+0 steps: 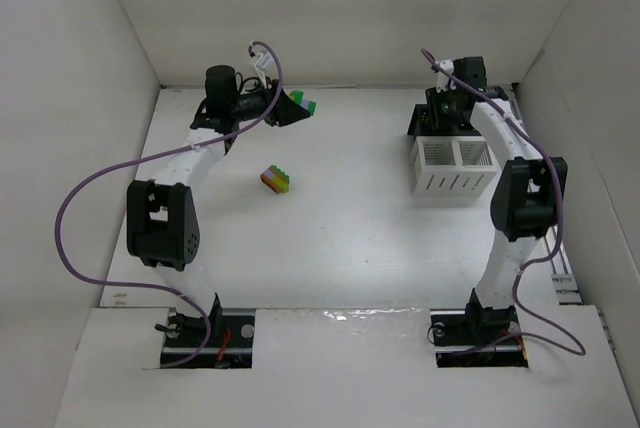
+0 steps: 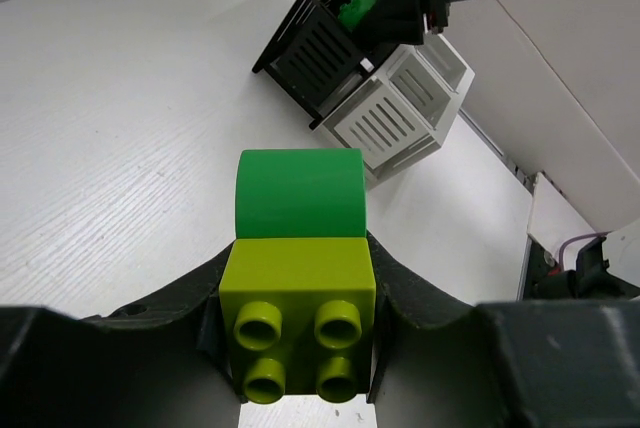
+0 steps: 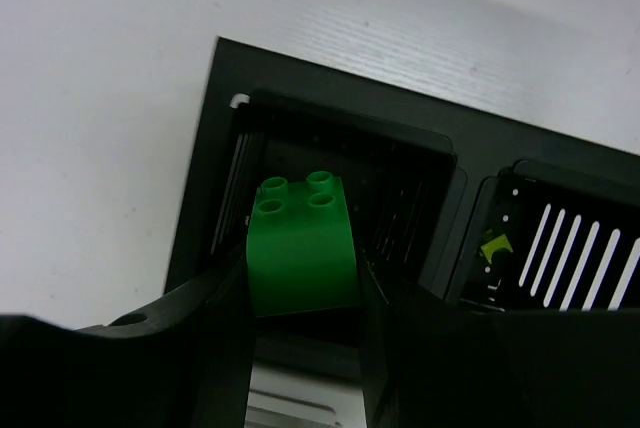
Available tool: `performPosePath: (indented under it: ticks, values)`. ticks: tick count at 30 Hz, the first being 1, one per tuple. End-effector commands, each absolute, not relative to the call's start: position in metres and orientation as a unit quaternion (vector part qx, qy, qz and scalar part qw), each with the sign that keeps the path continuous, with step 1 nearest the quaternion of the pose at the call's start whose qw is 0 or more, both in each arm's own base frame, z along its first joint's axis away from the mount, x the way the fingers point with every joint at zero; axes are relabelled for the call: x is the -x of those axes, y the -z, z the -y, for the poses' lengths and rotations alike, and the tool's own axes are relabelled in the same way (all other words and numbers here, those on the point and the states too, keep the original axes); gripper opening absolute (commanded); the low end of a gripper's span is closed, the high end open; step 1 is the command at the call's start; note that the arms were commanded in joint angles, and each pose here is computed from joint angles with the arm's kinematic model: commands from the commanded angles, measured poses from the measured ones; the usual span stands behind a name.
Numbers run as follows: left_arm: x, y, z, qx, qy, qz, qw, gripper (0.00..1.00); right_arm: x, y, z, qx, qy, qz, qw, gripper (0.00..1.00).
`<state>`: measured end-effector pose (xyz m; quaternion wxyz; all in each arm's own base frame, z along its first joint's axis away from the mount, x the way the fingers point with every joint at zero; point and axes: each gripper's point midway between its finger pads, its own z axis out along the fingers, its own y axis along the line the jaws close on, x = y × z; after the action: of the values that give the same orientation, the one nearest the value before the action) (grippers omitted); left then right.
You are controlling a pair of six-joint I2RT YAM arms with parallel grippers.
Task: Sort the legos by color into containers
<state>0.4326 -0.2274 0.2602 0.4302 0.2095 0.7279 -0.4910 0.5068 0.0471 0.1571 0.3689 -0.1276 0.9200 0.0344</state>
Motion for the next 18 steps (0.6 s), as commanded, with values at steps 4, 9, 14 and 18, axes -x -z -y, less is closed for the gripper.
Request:
performPosePath:
  ticks: [4, 9, 14, 18]
  values:
    - [-0.438, -0.29, 0.227, -0.231, 0.486, -0.701, 0.468, 0.06, -0.522, -0.184, -0.045, 0.118, -0.041, -0.911, 0.393, 0.3]
    - [-0.438, -0.286, 0.228, -0.235, 0.487, -0.701, 0.465, 0.06, -0.512, -0.208, -0.049, 0.135, -0.048, -0.894, 0.424, 0.64]
    - [-0.432, -0.297, 0.232, -0.252, 0.505, -0.681, 0.466, 0.06, -0.485, -0.247, -0.08, 0.2, -0.097, -0.852, 0.473, 0.71]
    - [-0.413, -0.308, 0.242, -0.287, 0.541, -0.65, 0.45, 0.06, -0.445, -0.284, -0.119, 0.29, -0.249, -0.787, 0.484, 0.66]
